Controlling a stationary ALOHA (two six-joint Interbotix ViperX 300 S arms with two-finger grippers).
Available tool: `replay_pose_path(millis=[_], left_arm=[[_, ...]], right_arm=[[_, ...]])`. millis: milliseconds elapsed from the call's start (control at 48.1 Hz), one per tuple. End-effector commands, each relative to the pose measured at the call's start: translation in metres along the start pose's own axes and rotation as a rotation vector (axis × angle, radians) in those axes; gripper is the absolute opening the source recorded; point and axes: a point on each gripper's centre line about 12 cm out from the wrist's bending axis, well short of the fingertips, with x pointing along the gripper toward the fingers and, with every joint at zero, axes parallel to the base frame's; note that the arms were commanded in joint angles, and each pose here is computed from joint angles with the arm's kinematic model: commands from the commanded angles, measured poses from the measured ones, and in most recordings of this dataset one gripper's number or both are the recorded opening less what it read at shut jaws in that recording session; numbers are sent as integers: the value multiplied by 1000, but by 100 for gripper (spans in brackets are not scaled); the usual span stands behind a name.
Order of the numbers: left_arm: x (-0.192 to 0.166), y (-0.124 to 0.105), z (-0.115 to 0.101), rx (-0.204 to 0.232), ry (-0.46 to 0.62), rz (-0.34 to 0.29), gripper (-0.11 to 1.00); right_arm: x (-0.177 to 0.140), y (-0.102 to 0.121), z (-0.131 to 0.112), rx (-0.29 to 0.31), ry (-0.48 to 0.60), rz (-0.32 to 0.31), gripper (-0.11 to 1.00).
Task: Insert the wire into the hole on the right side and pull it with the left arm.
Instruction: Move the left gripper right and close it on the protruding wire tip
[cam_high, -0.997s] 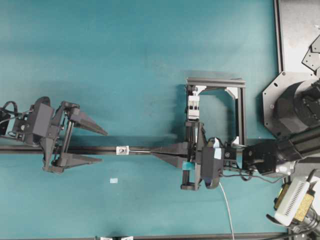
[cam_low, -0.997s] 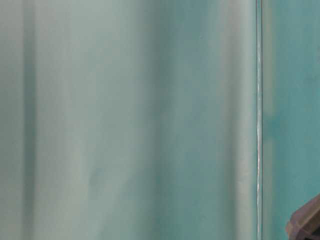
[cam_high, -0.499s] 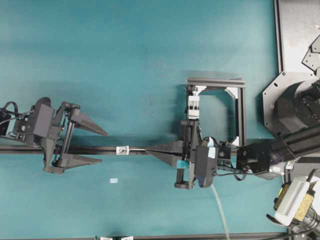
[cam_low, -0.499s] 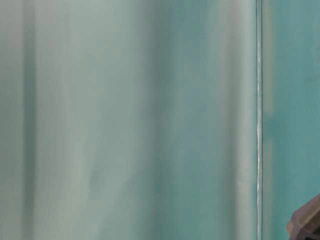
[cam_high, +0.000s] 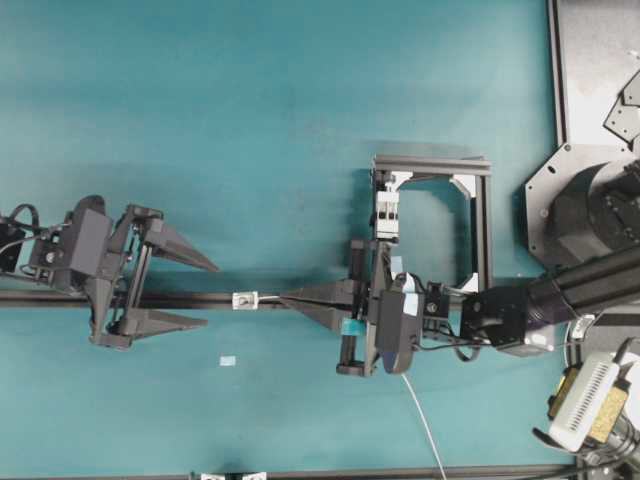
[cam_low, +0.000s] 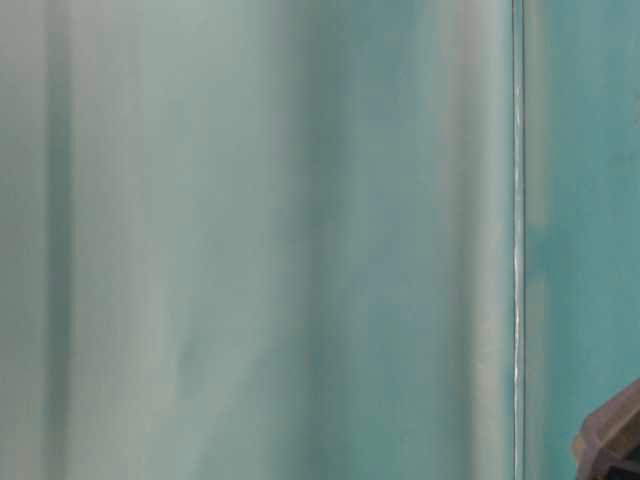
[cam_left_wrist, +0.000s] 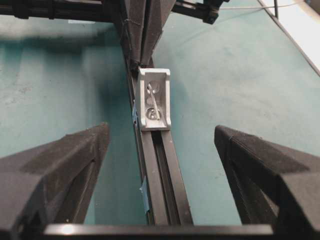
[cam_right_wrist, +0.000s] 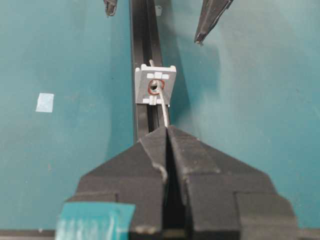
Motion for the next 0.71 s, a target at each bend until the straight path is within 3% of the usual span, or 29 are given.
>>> replay_pose_path(millis=[0,519,686], left_arm=[[4,-3,8,-2,-25,-10,81],[6,-3,10,-2,-31,-11,81],[6,-3,10,-25,-26,-10,81]], right_arm=[[4,1,11,16,-34,1,4],[18,4,16,2,-54,25,4],[20,4,16,4,-48,26,4]])
